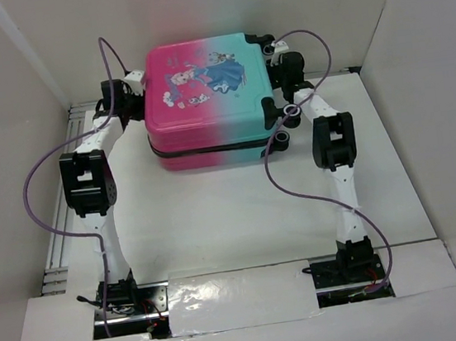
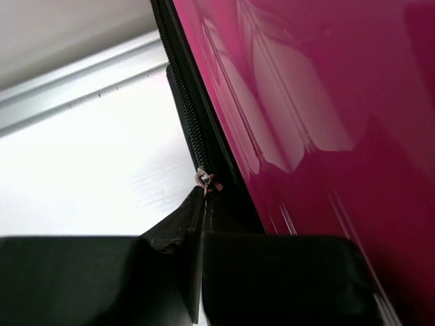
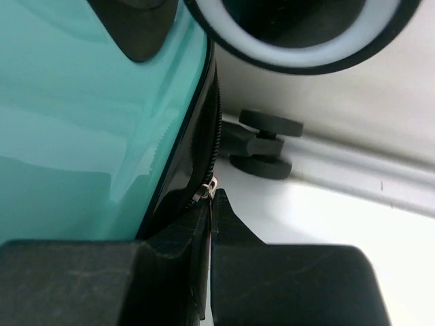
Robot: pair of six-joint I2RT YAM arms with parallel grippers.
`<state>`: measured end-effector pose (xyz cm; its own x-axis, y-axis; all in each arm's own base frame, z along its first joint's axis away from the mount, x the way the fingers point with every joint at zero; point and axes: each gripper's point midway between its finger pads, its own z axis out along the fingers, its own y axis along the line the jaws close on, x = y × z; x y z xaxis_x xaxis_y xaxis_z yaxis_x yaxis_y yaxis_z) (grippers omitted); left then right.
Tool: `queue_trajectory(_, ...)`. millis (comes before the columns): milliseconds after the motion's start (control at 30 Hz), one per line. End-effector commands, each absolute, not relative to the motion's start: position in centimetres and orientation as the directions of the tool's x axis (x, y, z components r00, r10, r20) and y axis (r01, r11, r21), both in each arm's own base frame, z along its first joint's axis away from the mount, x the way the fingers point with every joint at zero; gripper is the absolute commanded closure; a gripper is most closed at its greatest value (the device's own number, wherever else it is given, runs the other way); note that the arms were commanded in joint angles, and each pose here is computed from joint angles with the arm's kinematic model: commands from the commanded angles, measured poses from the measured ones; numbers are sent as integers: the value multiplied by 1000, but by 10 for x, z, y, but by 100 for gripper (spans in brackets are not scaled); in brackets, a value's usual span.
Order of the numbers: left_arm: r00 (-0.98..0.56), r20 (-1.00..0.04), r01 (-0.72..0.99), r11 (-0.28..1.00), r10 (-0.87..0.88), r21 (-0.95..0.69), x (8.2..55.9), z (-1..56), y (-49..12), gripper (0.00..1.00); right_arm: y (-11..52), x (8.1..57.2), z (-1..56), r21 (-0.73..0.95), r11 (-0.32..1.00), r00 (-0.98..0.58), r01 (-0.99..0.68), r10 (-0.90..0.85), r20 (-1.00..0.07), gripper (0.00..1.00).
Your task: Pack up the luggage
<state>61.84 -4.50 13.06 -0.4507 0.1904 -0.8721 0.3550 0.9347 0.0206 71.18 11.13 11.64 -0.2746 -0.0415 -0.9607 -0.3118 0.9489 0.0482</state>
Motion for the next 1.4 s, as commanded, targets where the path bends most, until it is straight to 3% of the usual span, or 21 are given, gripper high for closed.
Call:
queue_trajectory(0,-175,-904,688,706,389,171,571,191,-195,100,141,688,196,0,950,-176,-313,-58,-983,100)
queue_trajectory(333,-159,-927,686,713,339,143,471,224,-208,100,176,586,190,-2,931,-279,-365,-112,-954,100)
queue_trajectory(500,-229,-913,695,714,338,90,423,191,-199,100,164,535,152,37,943,-382,-330,-97,-919,100)
queue_trajectory(633,-280,-891,632,768,357,109,433,169,-172,100,132,524,115,22,963,-460,-269,-109,-881,100)
queue_trajectory(933,-305,-875,577,804,375,144,507,165,-132,100,142,595,125,42,946,-427,-320,-104,-898,100)
queue_trajectory(1000,-302,-874,606,785,381,132,506,162,-137,100,141,601,111,42,950,-466,-308,-112,-878,86)
queue_trajectory(1033,-304,-868,619,774,393,134,502,156,-142,100,143,610,127,50,952,-447,-304,-96,-889,72)
queue_trajectory(1067,-281,-877,635,761,390,135,496,159,-148,100,139,614,129,70,964,-477,-256,-63,-877,42)
queue_trajectory(1100,-277,-882,631,765,381,132,495,164,-148,100,138,608,122,72,965,-507,-254,-69,-859,35)
queue_trajectory(1200,-292,-884,625,772,365,112,481,156,-147,100,91,607,146,78,994,-561,-81,19,-827,19)
queue_trajectory(1367,-271,-900,632,769,341,102,454,169,-149,100,18,575,203,150,982,-558,115,188,-808,15)
